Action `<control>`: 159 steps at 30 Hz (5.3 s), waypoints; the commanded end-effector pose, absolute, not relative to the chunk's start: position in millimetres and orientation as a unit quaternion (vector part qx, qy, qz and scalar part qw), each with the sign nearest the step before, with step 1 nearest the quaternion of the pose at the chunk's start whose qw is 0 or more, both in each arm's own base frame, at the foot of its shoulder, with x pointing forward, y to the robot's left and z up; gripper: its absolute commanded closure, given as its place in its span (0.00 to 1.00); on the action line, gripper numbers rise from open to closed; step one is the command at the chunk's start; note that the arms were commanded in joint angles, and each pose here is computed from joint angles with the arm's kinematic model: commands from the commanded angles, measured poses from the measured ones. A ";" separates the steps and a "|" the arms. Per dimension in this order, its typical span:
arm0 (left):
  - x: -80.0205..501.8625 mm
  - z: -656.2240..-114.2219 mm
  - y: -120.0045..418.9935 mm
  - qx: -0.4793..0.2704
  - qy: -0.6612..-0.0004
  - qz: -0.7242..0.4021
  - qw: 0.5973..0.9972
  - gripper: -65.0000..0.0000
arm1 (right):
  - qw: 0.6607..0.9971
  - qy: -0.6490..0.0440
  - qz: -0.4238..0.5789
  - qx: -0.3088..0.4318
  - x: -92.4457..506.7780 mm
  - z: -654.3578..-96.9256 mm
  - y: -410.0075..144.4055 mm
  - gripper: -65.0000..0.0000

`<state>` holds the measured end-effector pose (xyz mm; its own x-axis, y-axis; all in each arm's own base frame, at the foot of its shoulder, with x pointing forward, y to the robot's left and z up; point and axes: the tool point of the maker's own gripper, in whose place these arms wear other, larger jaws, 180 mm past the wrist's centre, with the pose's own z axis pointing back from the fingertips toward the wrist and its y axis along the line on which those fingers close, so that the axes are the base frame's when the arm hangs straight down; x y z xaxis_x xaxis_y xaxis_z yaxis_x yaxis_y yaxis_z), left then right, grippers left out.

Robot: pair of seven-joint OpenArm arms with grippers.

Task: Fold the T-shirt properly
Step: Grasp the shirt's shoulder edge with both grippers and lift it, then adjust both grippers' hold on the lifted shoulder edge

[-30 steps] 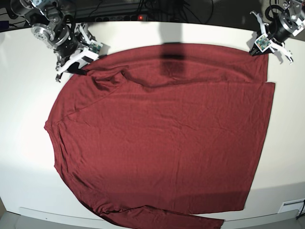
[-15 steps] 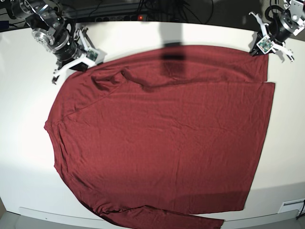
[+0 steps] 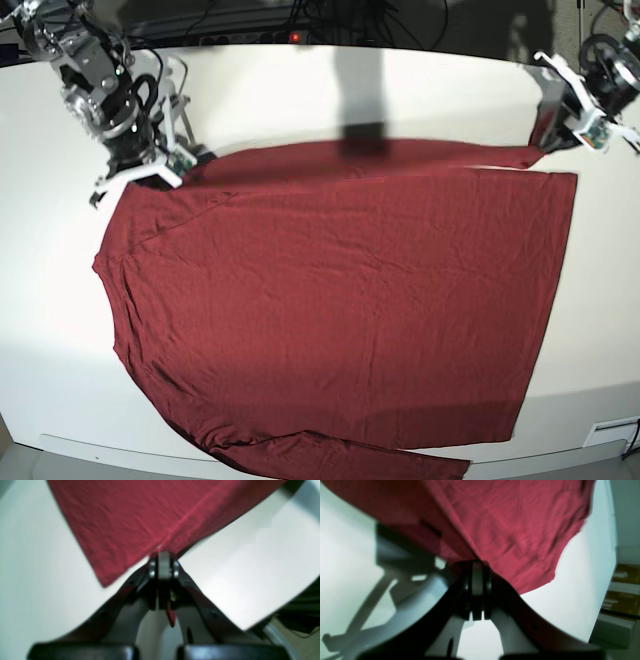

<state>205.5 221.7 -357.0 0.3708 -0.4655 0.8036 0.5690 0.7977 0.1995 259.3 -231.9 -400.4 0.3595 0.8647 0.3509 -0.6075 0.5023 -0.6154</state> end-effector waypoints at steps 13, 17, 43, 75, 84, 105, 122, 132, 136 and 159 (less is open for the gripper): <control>266.6 -324.6 237.8 -0.010 -0.517 -0.303 0.800 1.00 | 0.823 -0.373 0.385 -0.190 316.8 -393.3 -234.7 1.00; 280.0 -330.0 251.0 -0.004 -0.518 -0.285 0.807 1.00 | 0.822 -0.379 0.382 -0.186 328.9 -391.7 -230.9 1.00; 346.2 -379.2 250.9 0.017 -0.465 -0.286 0.838 1.00 | 0.834 -0.398 0.340 -0.173 381.6 -379.7 -230.9 1.00; 291.5 -403.1 274.6 0.090 -0.314 -0.468 0.821 0.67 | 0.823 -0.419 0.328 -0.200 381.6 -338.5 -222.9 0.53; 252.3 -454.7 264.0 0.124 -0.214 -0.623 0.742 0.67 | 0.839 -0.386 0.321 -0.211 373.1 -348.1 -232.2 0.53; 239.6 -414.1 268.8 0.071 -0.232 -0.612 0.753 0.67 | 0.857 -0.374 0.305 -0.183 367.9 -359.0 -227.4 0.53; 227.0 -468.6 273.6 0.092 -0.216 -0.619 0.750 0.67 | 0.860 -0.366 0.303 -0.186 366.1 -361.0 -229.6 0.53; 232.6 -474.8 296.7 0.106 -0.191 -0.604 0.766 0.67 | 0.860 -0.366 0.303 -0.186 366.1 -361.0 -229.7 0.53; 219.0 -480.3 292.9 0.076 -0.167 -0.613 0.768 0.68 | 0.860 -0.367 0.303 -0.185 366.5 -360.5 -229.5 0.53; 216.0 -491.6 262.4 0.045 -0.184 -0.586 0.788 1.00 | 0.863 -0.281 0.393 -0.148 316.5 -367.8 -232.7 0.53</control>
<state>250.6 258.2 -469.1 0.2240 -0.9205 0.3201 0.8492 0.3454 0.3993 307.1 -229.5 -380.3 0.5523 0.7559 0.3515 -0.6100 0.6539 -0.4475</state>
